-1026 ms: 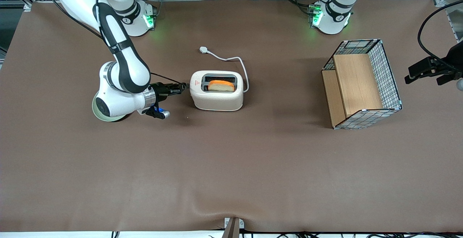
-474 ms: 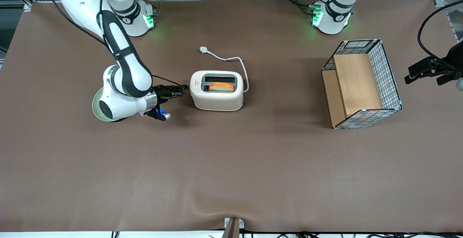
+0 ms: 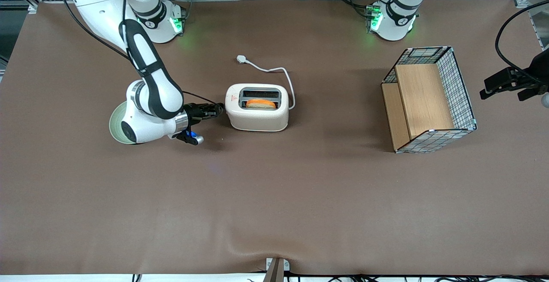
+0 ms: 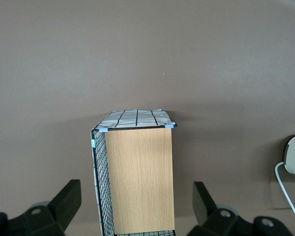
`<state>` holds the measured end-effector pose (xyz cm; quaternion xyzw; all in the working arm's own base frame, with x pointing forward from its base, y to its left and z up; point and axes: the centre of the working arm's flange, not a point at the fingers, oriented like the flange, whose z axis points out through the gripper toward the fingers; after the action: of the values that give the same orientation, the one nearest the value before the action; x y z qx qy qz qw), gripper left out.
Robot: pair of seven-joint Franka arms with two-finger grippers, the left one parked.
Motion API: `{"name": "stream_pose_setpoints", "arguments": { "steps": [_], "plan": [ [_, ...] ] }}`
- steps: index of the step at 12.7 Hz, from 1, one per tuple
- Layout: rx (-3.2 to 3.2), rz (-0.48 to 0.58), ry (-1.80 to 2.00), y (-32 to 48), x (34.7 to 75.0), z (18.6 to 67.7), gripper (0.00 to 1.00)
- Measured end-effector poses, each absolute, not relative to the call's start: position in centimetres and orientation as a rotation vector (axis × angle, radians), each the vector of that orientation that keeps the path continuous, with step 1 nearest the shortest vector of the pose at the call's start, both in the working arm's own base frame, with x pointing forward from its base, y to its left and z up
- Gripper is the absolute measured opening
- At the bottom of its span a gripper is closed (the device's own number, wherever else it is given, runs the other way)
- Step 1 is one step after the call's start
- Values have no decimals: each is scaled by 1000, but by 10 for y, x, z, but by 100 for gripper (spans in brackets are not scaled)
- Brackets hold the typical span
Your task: Press toaster button with right arm
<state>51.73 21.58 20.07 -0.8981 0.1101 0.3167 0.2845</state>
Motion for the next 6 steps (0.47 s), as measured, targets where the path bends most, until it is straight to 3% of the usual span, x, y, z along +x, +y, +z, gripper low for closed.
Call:
{"name": "stream_pose_setpoints", "arguments": {
  "steps": [6],
  "plan": [
    [-2383,857,292,214,519,203,1]
  ]
}}
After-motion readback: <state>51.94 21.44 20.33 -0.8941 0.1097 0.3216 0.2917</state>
